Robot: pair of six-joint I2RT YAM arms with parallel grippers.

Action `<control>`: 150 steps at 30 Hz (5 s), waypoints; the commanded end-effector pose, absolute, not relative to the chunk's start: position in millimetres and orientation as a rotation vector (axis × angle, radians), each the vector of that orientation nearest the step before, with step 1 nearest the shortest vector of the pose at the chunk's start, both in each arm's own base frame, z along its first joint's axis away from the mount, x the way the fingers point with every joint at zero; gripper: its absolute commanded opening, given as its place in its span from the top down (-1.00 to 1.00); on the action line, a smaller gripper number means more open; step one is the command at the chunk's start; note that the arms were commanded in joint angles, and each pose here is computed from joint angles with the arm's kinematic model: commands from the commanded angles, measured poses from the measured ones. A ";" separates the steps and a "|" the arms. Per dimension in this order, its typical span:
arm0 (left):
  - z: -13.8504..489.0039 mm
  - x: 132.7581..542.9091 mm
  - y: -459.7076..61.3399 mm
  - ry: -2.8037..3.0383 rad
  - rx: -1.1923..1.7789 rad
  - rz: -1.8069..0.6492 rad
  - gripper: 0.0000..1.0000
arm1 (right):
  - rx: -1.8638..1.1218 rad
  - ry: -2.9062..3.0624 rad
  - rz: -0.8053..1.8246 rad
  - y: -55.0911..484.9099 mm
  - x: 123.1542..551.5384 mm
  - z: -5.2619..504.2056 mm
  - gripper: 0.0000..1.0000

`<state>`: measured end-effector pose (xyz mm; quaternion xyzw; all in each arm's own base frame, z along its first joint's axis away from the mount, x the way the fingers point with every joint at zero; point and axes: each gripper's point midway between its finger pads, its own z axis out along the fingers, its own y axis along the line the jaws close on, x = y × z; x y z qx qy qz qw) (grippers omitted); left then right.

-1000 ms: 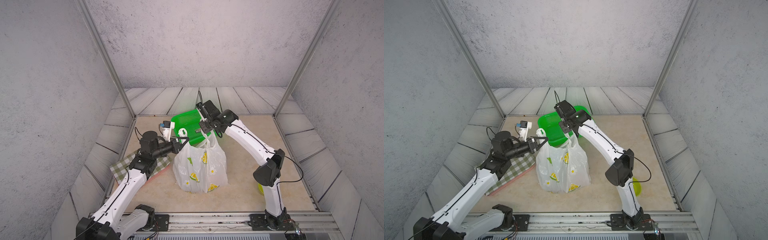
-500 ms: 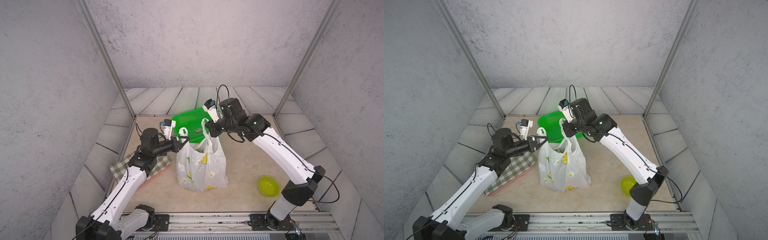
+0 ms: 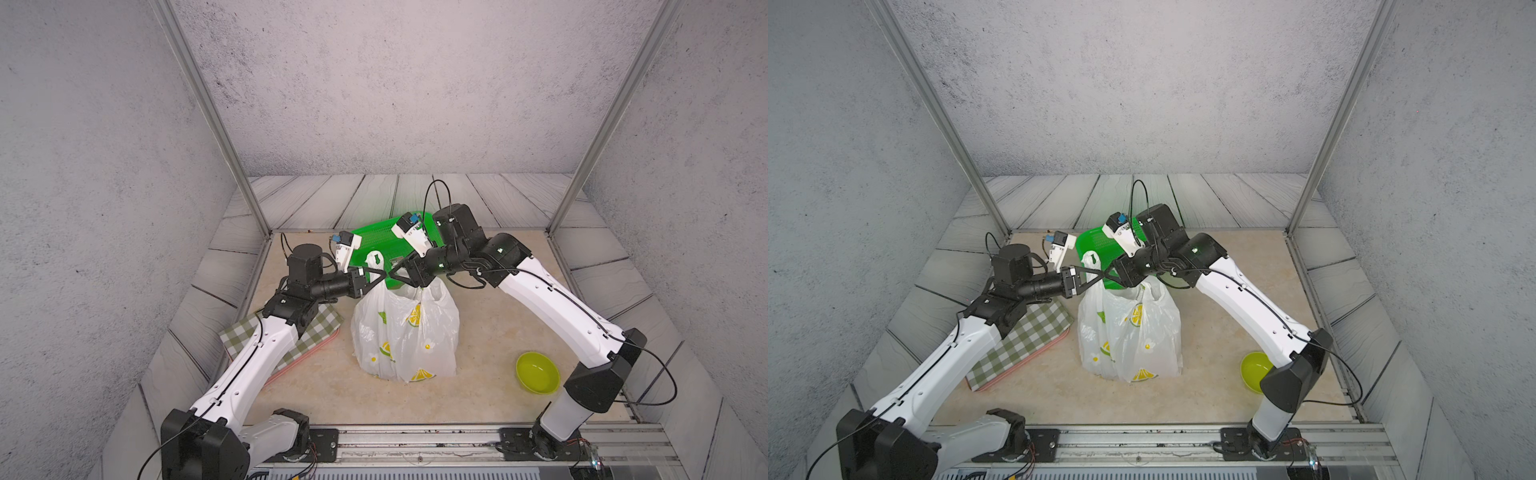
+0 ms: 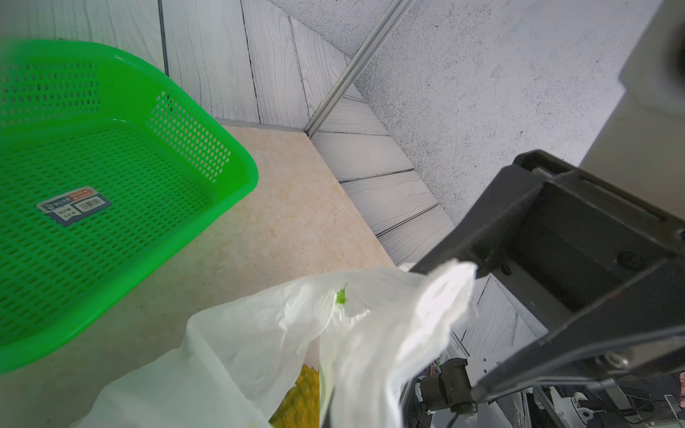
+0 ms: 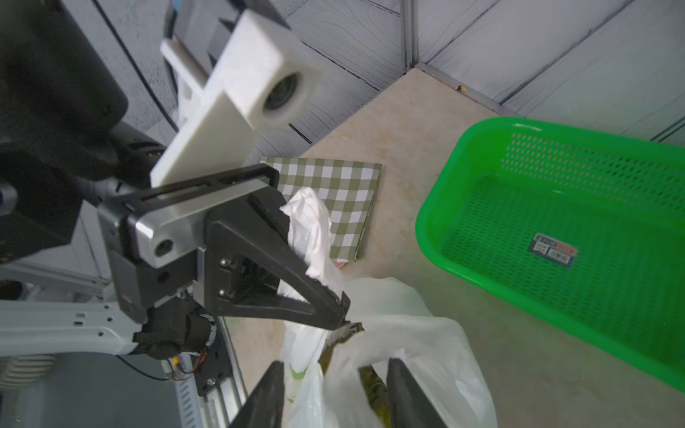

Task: Place the pineapple into a plastic bag & tie a knot
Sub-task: Cross the plastic bag at the center of the board.

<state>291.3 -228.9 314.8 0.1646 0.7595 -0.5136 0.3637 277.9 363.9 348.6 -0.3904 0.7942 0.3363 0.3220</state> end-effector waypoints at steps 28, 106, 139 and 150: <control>303.6 301.6 -205.3 1.916 0.202 -1.163 1.00 | -0.811 2.010 0.144 365.9 371.6 345.5 -0.77; 299.9 279.5 -243.7 2.093 0.556 -1.358 1.00 | -1.168 1.840 1.086 375.0 231.7 361.5 0.96; 288.4 252.8 -294.1 2.114 0.956 -1.197 0.88 | -0.976 1.994 1.130 345.5 244.8 345.3 0.87; 293.8 237.9 -293.5 2.103 1.021 -1.239 0.43 | -0.975 2.003 1.193 345.6 250.6 342.1 0.95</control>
